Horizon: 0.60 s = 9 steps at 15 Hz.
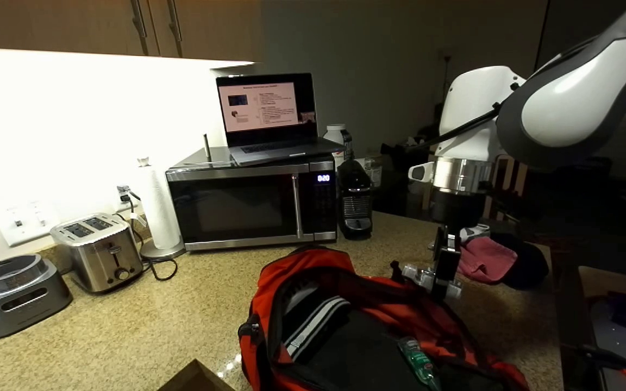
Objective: Pick up the bottle from the bag and put it on the table
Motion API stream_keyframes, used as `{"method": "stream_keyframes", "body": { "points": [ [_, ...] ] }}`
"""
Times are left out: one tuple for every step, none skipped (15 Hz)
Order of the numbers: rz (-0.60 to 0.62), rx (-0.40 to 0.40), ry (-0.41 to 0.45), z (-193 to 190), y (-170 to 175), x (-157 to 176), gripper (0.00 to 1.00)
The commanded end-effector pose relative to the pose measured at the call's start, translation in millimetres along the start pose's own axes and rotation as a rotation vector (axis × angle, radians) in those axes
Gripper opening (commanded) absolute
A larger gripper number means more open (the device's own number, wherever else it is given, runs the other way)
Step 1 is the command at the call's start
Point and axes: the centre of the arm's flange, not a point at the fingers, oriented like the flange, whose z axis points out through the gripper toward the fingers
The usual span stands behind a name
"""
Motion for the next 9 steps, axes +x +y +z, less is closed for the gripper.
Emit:
{"method": "stream_keyframes", "body": {
  "points": [
    [0.039,-0.018,0.026,-3.6,7.9,-8.8,0.13],
    [0.050,-0.017,0.029,-4.4,10.8,-9.4,0.13],
    [0.055,-0.020,0.027,-4.3,12.4,-9.6,0.12],
    [0.025,0.002,0.002,-1.2,9.5,0.3,0.33],
    [0.030,0.002,0.002,-1.2,11.3,0.1,0.33],
    [0.033,0.002,0.002,-1.3,12.3,0.0,0.33],
    [0.034,0.002,0.002,-1.3,12.5,0.0,0.33],
    [0.034,0.002,0.002,-1.3,12.5,0.0,0.33],
    [0.035,0.002,0.002,-1.3,12.5,0.0,0.33]
  ]
}}
